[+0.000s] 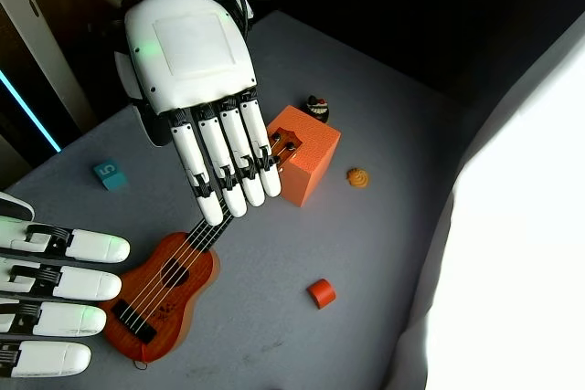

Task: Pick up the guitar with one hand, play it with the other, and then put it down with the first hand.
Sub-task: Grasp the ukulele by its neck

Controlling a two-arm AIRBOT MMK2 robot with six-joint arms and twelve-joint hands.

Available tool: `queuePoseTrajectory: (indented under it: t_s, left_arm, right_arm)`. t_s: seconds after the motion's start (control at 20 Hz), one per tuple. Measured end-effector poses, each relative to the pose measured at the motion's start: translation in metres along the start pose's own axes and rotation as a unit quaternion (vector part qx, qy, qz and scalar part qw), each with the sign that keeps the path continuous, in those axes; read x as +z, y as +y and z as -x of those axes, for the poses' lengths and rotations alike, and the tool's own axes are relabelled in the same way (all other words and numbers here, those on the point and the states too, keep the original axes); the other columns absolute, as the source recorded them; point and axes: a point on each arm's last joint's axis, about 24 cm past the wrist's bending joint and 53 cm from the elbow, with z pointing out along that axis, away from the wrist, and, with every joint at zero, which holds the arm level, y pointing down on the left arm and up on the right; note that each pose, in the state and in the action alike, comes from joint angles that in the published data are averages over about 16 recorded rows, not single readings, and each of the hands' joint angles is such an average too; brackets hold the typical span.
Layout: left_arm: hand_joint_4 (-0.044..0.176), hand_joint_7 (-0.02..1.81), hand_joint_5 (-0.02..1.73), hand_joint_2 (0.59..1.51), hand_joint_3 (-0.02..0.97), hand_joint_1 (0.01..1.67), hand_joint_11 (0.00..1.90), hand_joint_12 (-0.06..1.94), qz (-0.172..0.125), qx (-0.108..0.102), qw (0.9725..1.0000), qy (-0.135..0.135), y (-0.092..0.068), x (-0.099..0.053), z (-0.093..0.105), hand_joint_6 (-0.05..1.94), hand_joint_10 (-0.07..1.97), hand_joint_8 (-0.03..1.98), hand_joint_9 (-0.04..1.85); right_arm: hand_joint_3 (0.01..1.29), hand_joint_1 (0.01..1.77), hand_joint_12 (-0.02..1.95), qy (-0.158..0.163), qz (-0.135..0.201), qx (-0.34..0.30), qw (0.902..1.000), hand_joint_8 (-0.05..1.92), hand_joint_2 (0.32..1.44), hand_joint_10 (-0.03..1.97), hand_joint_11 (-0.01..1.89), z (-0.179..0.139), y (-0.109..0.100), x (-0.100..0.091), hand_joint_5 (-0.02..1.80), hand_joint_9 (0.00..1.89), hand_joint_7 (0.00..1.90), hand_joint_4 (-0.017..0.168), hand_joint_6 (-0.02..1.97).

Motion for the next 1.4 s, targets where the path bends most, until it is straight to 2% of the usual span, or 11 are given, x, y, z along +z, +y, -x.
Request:
queuePoseTrajectory:
  t_s: [0.45,0.85,1.4]
  left_arm:
    - [-0.001,0.02,0.02,1.107,0.004,1.31,0.02,0.01,0.029,0.011,0.9995,0.003,0.005,0.034,-0.025,0.00,0.00,-0.01,0.02]
    - [-0.001,0.02,0.02,1.085,0.007,1.33,0.02,0.01,0.062,0.012,0.9980,-0.011,0.018,0.054,-0.037,0.00,0.00,-0.01,0.02]
    - [-0.001,0.01,0.02,1.080,0.007,1.34,0.02,0.01,0.109,0.009,0.9933,-0.038,0.048,0.074,-0.038,0.00,0.00,-0.01,0.02]
  right_arm:
    - [0.01,0.44,0.02,0.001,0.000,0.000,1.0000,0.02,1.32,0.01,0.02,-0.001,0.000,0.000,0.02,0.01,0.02,0.000,0.03]
    - [0.01,0.45,0.02,0.002,-0.001,0.000,1.0000,0.02,1.32,0.01,0.02,-0.001,-0.001,0.000,0.04,0.02,0.04,-0.001,0.03]
    - [0.01,0.45,0.02,0.003,-0.002,0.000,1.0000,0.02,1.33,0.01,0.02,-0.002,-0.001,0.000,0.05,0.02,0.06,-0.001,0.03]
